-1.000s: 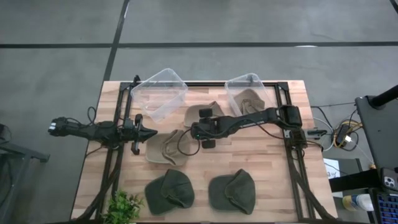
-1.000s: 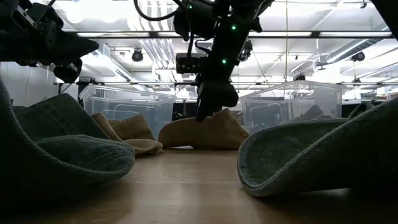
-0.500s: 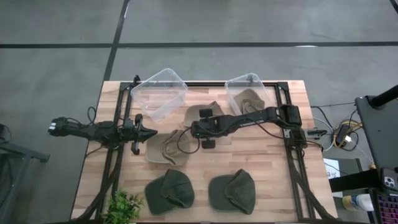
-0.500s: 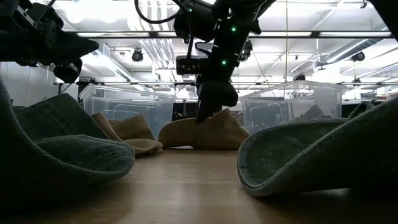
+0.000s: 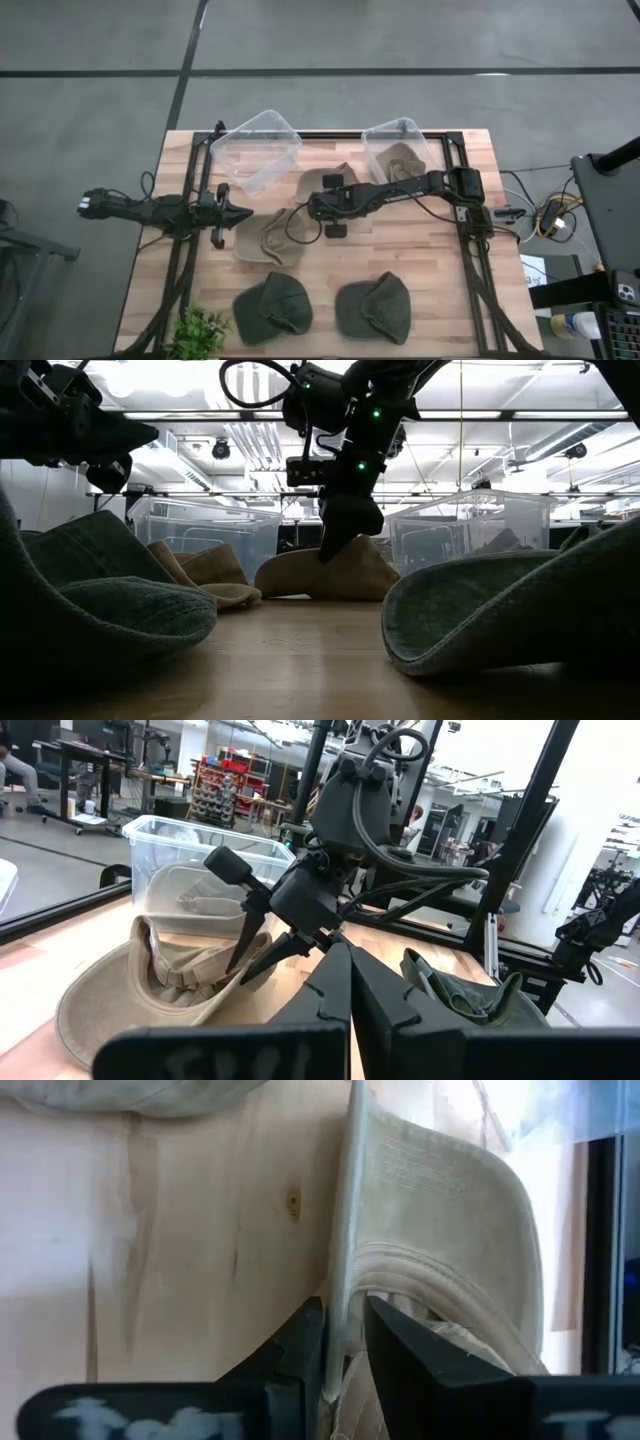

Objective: Pick & Place hat
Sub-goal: Put the top brown cap into the right transparent bin

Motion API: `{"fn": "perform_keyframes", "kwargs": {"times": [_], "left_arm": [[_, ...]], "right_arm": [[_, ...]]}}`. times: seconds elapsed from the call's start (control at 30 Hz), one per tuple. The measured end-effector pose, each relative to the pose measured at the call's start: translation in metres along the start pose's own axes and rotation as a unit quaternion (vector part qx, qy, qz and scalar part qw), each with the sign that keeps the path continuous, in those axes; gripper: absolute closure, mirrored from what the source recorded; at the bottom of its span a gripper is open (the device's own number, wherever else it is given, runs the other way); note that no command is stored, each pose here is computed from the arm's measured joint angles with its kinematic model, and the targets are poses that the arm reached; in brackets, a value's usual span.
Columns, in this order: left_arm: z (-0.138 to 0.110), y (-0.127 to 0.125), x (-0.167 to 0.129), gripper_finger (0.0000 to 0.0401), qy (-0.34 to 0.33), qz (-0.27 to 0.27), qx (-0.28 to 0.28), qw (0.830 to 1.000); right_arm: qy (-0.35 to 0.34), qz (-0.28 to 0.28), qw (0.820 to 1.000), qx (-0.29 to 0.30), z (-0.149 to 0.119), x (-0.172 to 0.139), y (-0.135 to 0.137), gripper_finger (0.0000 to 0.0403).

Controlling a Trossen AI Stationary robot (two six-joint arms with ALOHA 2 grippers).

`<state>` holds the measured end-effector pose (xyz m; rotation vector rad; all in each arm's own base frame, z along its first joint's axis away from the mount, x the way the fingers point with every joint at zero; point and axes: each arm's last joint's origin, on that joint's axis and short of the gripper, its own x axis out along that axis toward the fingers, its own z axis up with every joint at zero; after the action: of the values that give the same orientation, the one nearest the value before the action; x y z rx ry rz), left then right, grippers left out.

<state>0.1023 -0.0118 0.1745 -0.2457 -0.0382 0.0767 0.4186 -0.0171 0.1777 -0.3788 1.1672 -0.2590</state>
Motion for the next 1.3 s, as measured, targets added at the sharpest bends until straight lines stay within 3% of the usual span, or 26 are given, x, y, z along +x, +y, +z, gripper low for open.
{"fn": "perform_keyframes", "kwargs": {"times": [0.23,0.5,0.87,1.3], "left_arm": [[0.0,0.0,0.0,0.0398,0.0,0.0,0.0,1.0],[0.0,0.0,0.0,0.0398,0.0,0.0,0.0,1.0],[0.0,0.0,0.0,0.0398,0.0,0.0,0.0,1.0],[0.0,0.0,0.0,0.0398,0.0,0.0,0.0,1.0]], "right_arm": [[0.008,0.003,1.0,0.01,-0.002,0.0,0.0,0.0386],[0.03,0.006,0.999,0.039,0.002,-0.011,-0.005,0.0389],[0.021,0.04,0.995,0.09,0.034,-0.067,-0.03,0.0389],[-0.007,0.035,0.983,0.178,0.053,-0.15,-0.069,0.0389]]}}
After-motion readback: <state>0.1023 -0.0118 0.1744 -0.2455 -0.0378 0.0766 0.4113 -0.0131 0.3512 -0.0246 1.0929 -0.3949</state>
